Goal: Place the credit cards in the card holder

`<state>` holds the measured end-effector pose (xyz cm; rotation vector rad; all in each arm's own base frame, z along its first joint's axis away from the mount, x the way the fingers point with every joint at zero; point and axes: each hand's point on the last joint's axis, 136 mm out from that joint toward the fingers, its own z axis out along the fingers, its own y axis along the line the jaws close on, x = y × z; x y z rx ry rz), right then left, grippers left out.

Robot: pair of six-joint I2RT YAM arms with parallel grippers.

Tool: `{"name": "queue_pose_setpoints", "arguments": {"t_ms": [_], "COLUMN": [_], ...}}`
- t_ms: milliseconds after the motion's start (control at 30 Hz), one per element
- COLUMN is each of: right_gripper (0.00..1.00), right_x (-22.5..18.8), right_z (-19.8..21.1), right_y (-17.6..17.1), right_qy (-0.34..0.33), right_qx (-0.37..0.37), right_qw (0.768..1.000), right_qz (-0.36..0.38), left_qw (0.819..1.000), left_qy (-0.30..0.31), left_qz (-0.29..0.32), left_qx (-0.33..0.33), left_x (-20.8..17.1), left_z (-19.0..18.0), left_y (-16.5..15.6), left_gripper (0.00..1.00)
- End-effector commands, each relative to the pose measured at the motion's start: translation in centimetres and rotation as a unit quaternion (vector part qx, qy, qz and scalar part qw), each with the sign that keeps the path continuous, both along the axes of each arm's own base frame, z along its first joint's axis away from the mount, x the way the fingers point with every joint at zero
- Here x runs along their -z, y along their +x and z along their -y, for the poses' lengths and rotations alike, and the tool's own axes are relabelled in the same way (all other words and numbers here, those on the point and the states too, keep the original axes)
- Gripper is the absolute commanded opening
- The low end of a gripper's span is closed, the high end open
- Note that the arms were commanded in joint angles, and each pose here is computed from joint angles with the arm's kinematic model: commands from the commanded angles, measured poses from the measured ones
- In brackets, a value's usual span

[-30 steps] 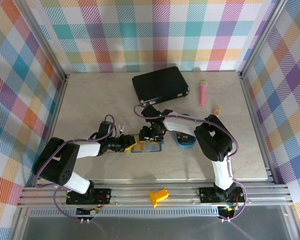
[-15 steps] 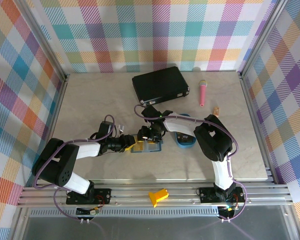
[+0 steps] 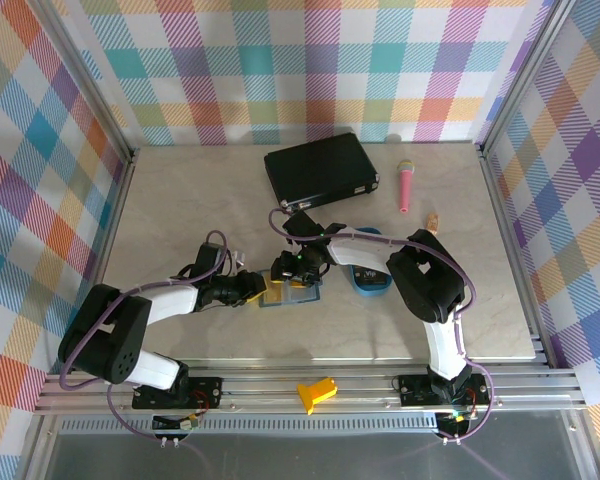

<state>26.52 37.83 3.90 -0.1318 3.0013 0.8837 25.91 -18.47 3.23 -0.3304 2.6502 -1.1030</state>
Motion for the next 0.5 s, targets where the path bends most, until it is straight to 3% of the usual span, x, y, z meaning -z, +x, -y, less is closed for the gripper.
{"name": "queue_pose_setpoints", "arguments": {"t_ms": [0, 467], "right_gripper": [0.51, 0.51], "right_x": [-0.4, -0.8], "right_z": [-0.1, -1.2], "right_y": [-0.4, -0.5], "right_qy": [0.01, 0.038], "right_qx": [0.001, 0.001], "right_qw": [1.0, 0.999], "right_qz": [-0.008, -0.018], "left_qw": [1.0, 1.0], "left_qy": [0.01, 0.004], "left_qz": [0.012, 0.017], "left_qx": [0.007, 0.006], "left_x": [-0.8, -1.3], "left_z": [0.2, 0.2], "left_y": [0.2, -0.1], "left_gripper": [0.29, 0.19]}}
